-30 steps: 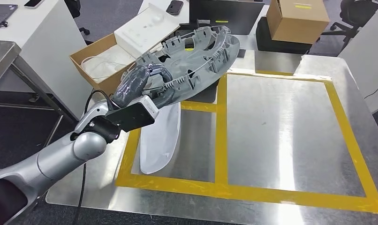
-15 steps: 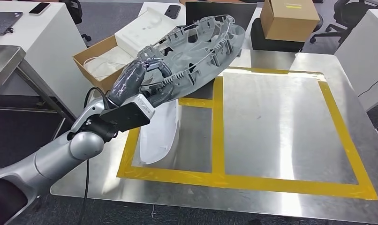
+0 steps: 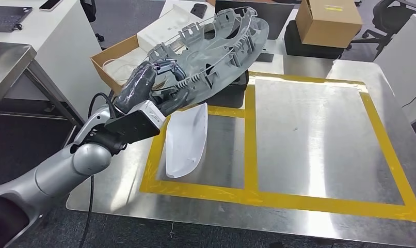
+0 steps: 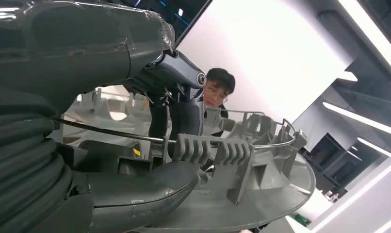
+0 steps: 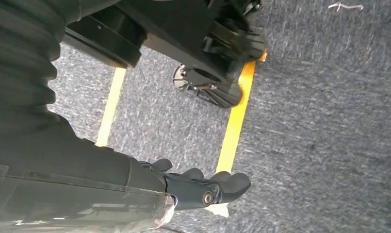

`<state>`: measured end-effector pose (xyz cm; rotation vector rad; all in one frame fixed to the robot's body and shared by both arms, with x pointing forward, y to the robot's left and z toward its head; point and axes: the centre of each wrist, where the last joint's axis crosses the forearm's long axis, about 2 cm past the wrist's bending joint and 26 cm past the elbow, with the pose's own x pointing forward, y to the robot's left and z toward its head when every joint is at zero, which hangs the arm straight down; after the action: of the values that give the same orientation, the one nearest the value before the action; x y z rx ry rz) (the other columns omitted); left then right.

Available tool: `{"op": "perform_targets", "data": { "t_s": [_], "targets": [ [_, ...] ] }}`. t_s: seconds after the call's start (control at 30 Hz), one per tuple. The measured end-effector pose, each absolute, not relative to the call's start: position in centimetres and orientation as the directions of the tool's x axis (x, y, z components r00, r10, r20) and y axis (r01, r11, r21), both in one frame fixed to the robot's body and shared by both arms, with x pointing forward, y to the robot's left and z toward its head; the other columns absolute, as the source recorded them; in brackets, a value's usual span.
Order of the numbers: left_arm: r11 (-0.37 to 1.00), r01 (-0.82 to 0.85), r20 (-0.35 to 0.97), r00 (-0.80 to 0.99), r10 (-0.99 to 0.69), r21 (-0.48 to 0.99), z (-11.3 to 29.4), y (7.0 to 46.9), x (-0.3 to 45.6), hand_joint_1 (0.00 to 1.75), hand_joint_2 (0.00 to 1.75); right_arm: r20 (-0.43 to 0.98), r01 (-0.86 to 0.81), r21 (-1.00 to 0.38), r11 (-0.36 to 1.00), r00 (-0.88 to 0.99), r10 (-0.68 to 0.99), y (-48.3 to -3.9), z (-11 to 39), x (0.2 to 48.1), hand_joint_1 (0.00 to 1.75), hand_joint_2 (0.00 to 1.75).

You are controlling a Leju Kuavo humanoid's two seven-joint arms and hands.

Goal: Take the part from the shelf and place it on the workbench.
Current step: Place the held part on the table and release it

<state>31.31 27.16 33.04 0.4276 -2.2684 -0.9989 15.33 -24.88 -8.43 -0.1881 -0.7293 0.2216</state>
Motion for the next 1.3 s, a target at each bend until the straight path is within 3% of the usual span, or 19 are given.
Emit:
{"op": "perform_targets", "data": {
  "t_s": [0.23,0.43,0.6,0.87,1.3],
  "targets": [
    [0.757,0.184,0.589,-0.748,-0.306,0.627,33.0,27.8,31.8,1.75,1.75,0.613,-0.163,-0.253,0.954,0.736,0.288,-25.4,-8.5,15.2,0.00,1.75],
    [0.708,0.293,0.604,-0.763,-0.232,0.642,33.2,27.5,34.2,1.75,1.75,0.576,-0.171,-0.258,0.951,0.763,0.293,-25.8,-9.0,13.8,0.00,1.75],
    [0.634,0.347,0.567,-0.805,-0.177,0.691,34.6,22.4,36.7,1.75,1.75,0.603,-0.199,-0.279,0.939,0.725,0.333,-26.3,-8.6,15.0,0.00,1.75],
    [0.534,0.410,0.555,-0.820,-0.140,0.740,33.5,12.3,37.1,1.75,1.75,0.568,-0.231,-0.289,0.929,0.740,0.360,-26.9,-8.3,16.1,0.00,1.75],
    [0.484,0.402,0.556,-0.799,-0.229,0.777,30.7,10.1,38.2,1.75,1.75,0.576,-0.279,-0.291,0.915,0.713,0.400,-26.8,-8.1,16.6,0.00,1.75]
  ]
}}
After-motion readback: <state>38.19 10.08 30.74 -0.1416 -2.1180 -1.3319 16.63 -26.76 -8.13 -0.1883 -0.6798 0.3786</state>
